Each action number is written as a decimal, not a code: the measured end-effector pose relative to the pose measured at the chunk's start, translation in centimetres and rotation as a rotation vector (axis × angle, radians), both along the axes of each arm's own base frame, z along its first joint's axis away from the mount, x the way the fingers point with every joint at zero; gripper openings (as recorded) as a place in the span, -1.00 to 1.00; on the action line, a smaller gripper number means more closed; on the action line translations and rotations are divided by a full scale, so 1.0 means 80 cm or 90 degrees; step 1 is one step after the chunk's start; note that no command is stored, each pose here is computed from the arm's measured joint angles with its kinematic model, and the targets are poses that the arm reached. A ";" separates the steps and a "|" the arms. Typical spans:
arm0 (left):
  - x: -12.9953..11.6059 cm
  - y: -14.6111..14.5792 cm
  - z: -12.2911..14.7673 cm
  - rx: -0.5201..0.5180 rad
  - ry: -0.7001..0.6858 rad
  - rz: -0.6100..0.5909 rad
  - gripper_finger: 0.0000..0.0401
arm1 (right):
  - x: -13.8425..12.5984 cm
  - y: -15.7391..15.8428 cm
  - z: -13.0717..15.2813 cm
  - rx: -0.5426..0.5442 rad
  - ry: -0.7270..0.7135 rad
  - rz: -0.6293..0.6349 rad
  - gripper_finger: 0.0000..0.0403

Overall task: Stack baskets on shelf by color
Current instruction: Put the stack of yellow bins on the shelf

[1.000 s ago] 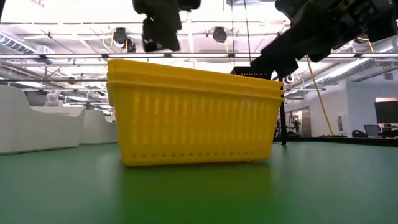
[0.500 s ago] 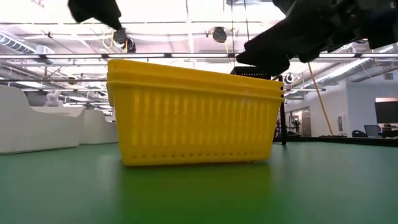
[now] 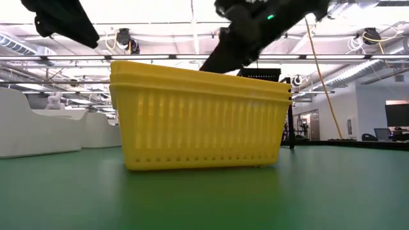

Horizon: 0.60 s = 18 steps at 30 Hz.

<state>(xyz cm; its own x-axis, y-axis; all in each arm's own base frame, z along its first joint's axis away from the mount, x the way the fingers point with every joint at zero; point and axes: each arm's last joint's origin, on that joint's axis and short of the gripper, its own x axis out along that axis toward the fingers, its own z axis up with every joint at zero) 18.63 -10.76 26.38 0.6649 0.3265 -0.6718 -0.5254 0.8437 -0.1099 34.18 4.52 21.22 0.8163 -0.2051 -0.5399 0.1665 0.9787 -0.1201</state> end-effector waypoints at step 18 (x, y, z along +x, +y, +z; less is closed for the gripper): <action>0.017 -0.015 -0.031 0.060 0.015 0.039 -0.47 | 0.015 -0.035 -0.034 0.047 0.127 0.022 -0.21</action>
